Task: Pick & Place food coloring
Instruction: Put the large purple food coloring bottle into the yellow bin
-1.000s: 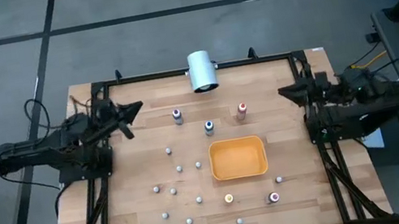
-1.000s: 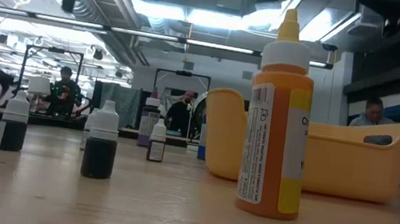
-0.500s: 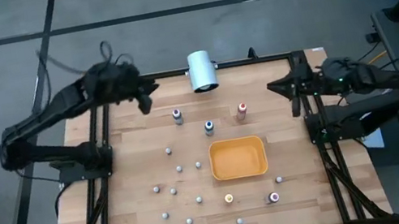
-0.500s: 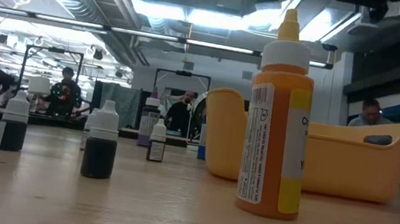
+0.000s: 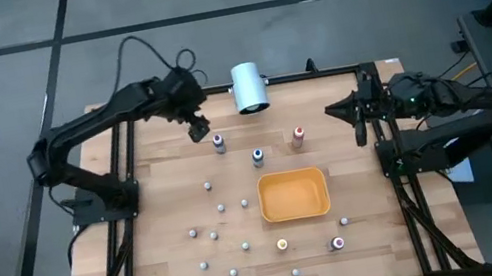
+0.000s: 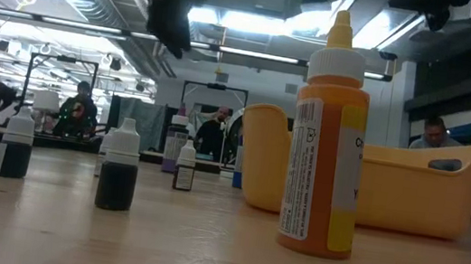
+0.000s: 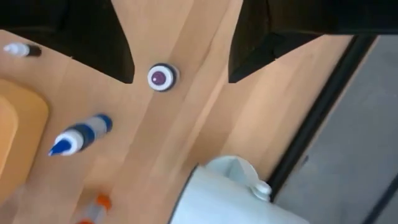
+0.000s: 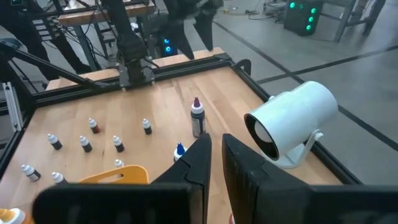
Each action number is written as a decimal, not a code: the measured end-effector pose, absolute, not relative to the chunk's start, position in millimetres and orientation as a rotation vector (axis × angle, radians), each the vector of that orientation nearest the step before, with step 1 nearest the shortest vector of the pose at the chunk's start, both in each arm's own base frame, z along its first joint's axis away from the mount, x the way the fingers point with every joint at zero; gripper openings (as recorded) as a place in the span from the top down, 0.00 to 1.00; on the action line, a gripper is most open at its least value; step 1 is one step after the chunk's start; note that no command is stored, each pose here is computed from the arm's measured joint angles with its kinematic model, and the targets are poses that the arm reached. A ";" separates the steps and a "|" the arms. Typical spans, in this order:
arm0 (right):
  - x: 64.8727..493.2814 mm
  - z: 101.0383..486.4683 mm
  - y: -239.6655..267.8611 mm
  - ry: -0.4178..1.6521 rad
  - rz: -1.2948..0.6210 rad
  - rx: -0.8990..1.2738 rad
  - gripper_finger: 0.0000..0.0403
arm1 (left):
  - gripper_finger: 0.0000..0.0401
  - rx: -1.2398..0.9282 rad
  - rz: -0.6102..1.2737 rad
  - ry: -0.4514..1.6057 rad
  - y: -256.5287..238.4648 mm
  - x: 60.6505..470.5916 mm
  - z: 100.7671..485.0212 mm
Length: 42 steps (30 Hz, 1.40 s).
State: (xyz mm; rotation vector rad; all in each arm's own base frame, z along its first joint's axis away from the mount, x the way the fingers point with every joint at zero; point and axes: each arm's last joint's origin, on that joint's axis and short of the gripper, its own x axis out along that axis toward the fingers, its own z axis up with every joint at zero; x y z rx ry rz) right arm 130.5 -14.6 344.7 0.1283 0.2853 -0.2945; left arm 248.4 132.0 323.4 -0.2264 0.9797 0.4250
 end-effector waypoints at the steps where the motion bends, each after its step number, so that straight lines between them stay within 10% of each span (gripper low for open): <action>1: 130.5 344.7 -14.6 0.285 -0.294 0.128 0.89 | 0.33 -0.228 0.408 0.997 133.5 252.1 318.7; 42: 128.7 339.7 -14.4 0.340 -0.298 0.137 0.89 | 0.31 -0.172 0.121 1.382 143.0 324.3 189.2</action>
